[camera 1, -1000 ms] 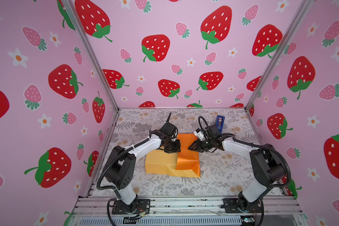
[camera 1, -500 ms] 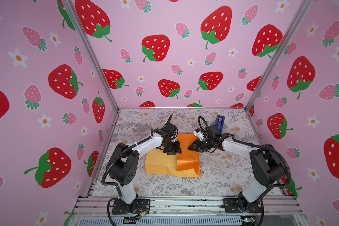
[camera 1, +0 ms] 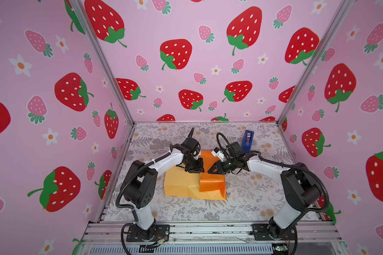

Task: Wrap a gift box in wrapping paper
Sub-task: Fold the wrapping paper in the gift box.

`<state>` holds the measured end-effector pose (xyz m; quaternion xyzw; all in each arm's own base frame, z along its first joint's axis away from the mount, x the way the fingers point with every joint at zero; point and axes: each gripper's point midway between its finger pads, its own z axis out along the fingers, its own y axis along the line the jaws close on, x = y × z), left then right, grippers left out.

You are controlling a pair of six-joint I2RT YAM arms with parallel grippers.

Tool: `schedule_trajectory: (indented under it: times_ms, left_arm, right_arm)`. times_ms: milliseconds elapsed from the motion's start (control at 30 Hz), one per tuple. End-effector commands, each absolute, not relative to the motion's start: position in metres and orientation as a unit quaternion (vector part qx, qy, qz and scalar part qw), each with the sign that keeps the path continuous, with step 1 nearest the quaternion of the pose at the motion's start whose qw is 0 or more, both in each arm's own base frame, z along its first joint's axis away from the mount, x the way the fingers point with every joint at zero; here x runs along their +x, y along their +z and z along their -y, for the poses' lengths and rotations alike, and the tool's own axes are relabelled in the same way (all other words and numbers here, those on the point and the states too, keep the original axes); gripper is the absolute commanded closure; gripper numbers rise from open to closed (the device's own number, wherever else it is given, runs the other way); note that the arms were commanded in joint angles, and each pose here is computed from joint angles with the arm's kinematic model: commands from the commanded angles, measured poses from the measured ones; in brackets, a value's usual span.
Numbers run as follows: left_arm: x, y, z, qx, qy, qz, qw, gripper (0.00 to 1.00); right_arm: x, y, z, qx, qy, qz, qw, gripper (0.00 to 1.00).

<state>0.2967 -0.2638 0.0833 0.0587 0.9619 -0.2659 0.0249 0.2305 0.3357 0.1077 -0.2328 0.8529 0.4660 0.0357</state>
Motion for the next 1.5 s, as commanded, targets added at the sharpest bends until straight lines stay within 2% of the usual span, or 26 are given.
schedule_trajectory:
  times_ms: [0,133,233,300,433,500,633,767,900,967,1100,1233,1467]
  left_arm:
    - [0.289,0.053,0.244,0.055,-0.205,-0.977,-0.005,0.76]
    - [0.291,0.057,0.245,0.057,-0.206,-0.977,-0.001,0.76]
    - [0.293,0.057,0.246,0.058,-0.206,-0.977,-0.001,0.77]
    - [0.292,0.055,0.246,0.058,-0.205,-0.977,-0.004,0.77]
    - [0.292,0.054,0.245,0.058,-0.205,-0.977,-0.007,0.78]
    - [0.292,0.056,0.246,0.059,-0.207,-0.977,-0.005,0.78]
    - [0.292,0.056,0.245,0.061,-0.206,-0.977,-0.004,0.81]
    - [0.290,0.057,0.246,0.059,-0.210,-0.976,-0.003,0.82]
    - [0.292,0.063,0.247,0.059,-0.217,-0.974,0.003,0.82]
    - [0.294,0.071,0.250,0.061,-0.226,-0.972,0.011,0.81]
    - [0.306,0.108,0.248,0.061,-0.244,-0.966,0.053,0.69]
    - [0.324,0.145,0.206,0.032,-0.241,-0.964,0.102,0.56]
    - [0.334,0.132,0.088,-0.086,-0.233,-0.964,0.097,0.50]
  right_arm:
    - [0.207,0.090,-0.331,-0.252,0.467,-0.847,-0.013,0.72]
    - [0.203,0.078,-0.325,-0.257,0.437,-0.861,-0.035,0.73]
    - [0.197,0.114,-0.334,-0.279,0.482,-0.831,-0.014,0.73]
    - [0.192,0.125,-0.333,-0.285,0.477,-0.831,-0.005,0.73]
    - [0.180,0.099,-0.316,-0.282,0.414,-0.865,-0.035,0.73]
    - [0.197,0.108,-0.319,-0.279,0.408,-0.869,-0.007,0.73]
    - [0.245,0.130,-0.331,-0.226,0.462,-0.856,0.051,0.73]
    - [0.264,0.126,-0.347,-0.216,0.493,-0.841,0.043,0.74]
    - [0.268,0.098,-0.342,-0.202,0.464,-0.862,0.027,0.74]
    - [0.267,0.084,-0.337,-0.200,0.443,-0.873,0.019,0.75]
    - [0.263,0.058,-0.325,-0.200,0.404,-0.893,0.004,0.75]
    - [0.261,0.050,-0.324,-0.197,0.403,-0.894,-0.005,0.75]
    - [0.261,0.054,-0.324,-0.209,0.405,-0.890,0.000,0.75]
